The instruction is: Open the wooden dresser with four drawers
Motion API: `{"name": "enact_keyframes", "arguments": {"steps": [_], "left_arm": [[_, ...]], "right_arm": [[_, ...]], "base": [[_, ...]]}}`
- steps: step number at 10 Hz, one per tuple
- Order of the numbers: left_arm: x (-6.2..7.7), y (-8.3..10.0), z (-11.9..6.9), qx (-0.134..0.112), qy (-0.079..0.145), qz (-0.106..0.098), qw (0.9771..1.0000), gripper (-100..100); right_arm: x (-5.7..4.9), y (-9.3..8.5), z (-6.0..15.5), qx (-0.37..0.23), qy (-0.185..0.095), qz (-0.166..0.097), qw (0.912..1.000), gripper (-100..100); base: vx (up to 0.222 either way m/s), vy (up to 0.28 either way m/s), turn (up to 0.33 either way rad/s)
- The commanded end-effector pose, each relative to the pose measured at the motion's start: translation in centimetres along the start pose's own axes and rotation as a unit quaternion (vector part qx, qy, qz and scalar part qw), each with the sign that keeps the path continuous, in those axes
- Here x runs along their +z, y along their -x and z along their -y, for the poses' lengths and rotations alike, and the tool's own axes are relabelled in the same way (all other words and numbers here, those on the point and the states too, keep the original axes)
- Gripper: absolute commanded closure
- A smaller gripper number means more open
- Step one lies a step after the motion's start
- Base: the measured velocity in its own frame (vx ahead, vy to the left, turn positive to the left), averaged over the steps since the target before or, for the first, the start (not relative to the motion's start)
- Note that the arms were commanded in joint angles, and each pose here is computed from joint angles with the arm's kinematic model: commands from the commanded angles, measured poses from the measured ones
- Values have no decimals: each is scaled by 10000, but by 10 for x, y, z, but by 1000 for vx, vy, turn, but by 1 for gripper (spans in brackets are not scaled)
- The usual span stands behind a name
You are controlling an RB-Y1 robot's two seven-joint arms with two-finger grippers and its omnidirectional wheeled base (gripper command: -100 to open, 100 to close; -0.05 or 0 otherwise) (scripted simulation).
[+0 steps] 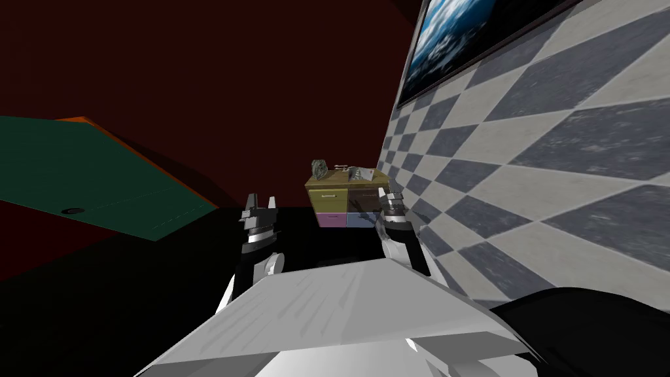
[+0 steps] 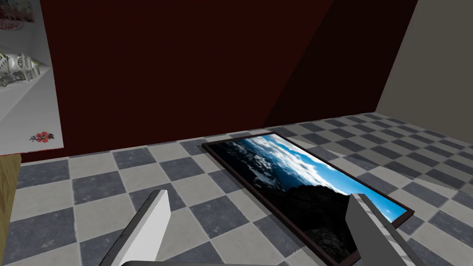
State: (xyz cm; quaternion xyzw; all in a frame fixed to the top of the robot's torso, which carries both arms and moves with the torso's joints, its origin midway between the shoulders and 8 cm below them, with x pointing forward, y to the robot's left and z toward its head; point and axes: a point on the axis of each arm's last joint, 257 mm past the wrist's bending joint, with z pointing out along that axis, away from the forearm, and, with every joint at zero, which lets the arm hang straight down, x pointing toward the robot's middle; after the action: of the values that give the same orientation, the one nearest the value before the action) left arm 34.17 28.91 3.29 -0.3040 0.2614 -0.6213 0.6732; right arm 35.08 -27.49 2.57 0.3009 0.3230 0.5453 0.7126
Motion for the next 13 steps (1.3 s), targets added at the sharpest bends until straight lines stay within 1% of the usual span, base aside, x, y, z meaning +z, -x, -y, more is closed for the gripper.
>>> {"name": "enact_keyframes", "arguments": {"steps": [1,9,10,13], "left_arm": [[0,0,0,0,0,0,10000,0],[0,0,0,0,-2,0,10000,0],[0,0,0,0,-2,0,10000,0],[0,0,0,0,2,1,10000,0]], "right_arm": [[0,0,0,0,0,0,10000,0],[0,0,0,0,2,0,10000,0],[0,-6,4,-155,-48,-174,9997,-100],[-3,-22,21,-657,-240,-581,9959,-100]], "base": [[0,0,0],[0,0,0],[12,11,9],[25,34,15]]}}
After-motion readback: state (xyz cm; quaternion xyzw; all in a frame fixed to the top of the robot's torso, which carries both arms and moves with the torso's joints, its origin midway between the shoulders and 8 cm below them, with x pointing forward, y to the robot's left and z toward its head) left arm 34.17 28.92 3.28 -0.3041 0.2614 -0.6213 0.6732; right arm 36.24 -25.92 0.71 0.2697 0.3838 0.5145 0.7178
